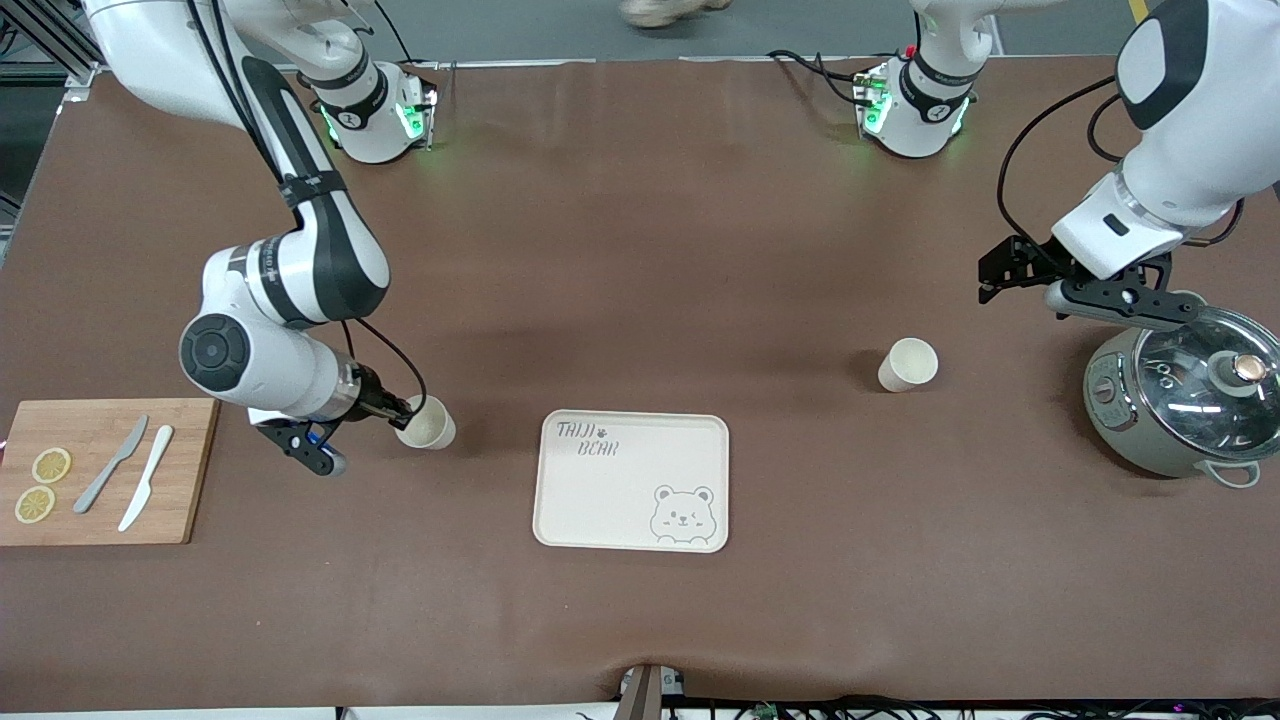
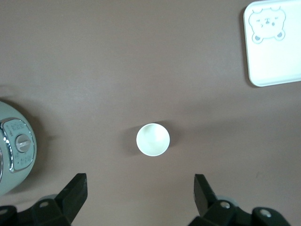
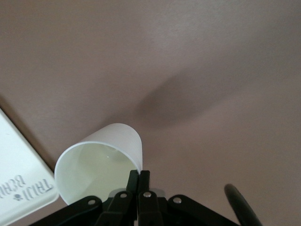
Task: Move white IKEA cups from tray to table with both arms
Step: 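Lower the held cup onto the table beside the cutting board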
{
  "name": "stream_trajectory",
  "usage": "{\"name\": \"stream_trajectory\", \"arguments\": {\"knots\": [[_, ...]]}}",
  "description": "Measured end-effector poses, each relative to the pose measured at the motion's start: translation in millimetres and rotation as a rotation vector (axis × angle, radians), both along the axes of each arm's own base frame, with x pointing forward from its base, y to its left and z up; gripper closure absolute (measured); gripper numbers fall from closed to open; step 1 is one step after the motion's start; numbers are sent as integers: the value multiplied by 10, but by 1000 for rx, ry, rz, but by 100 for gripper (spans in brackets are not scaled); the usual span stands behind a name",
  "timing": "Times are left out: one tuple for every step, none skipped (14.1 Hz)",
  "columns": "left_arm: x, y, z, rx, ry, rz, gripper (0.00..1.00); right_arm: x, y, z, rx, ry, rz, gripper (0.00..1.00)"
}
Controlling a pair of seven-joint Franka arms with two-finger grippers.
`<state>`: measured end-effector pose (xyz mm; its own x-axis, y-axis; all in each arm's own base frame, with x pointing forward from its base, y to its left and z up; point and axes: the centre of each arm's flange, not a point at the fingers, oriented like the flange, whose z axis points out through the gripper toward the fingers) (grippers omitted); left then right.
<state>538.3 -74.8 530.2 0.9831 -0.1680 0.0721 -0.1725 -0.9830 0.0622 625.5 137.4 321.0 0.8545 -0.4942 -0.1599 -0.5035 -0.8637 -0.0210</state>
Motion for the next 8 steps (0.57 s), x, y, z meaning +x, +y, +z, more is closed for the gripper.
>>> {"name": "stream_trajectory", "arguments": {"knots": [[32, -5, 76, -4, -5, 22, 0, -22, -171, -11, 6, 0, 33, 98], [66, -11, 143, -8, -12, 43, 0, -38, -361, -24, 12, 1, 63, 98], [94, -15, 191, -11, -17, 57, 0, -53, -556, -40, 18, 2, 92, 98], [116, -18, 218, -13, -20, 63, 0, -72, -740, -66, 25, -1, 123, 98], [135, -19, 240, -15, -24, 65, 0, -89, -912, -100, 32, -10, 154, 98], [148, -21, 260, -16, -27, 65, 0, -108, -1070, -141, 38, -19, 185, 98], [148, -28, 290, -16, -27, 63, 0, -122, -1217, -176, 41, -26, 220, 98], [140, -41, 333, -15, -22, 59, 0, -134, -1372, -201, 37, -29, 257, 98]]}}
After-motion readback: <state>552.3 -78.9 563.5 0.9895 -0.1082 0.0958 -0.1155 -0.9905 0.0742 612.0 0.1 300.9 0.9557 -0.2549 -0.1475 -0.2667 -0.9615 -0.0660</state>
